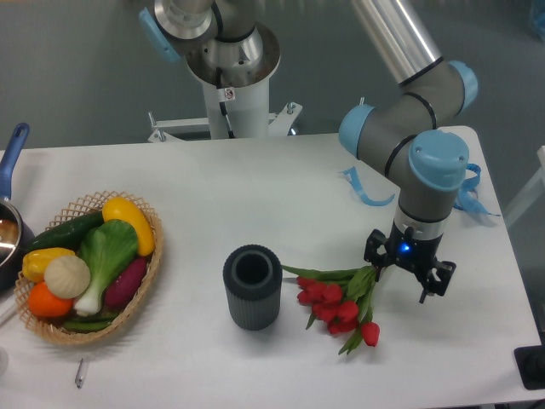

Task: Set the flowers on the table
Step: 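Lay the tulips on the table beside the grey vase and open the gripper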

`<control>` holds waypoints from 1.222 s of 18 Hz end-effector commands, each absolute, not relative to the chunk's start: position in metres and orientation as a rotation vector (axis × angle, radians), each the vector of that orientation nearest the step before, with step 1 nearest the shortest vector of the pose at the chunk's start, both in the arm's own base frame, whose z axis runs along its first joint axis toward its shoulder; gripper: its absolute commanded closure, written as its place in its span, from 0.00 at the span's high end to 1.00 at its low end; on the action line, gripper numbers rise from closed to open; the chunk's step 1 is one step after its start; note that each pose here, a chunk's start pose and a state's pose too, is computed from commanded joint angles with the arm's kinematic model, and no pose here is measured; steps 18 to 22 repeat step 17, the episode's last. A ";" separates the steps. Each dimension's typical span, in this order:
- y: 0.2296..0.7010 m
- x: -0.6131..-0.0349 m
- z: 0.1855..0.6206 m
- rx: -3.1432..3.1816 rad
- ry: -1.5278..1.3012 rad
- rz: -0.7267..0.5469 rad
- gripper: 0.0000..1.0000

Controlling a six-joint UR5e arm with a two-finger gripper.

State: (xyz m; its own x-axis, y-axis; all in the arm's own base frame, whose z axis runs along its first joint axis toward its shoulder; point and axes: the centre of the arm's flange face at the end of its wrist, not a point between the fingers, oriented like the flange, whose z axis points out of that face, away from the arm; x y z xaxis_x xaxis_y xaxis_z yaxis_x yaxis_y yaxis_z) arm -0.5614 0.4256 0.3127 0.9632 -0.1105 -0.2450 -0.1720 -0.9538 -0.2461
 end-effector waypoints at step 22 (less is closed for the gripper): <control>0.280 -0.620 0.377 -2.864 0.761 0.259 1.00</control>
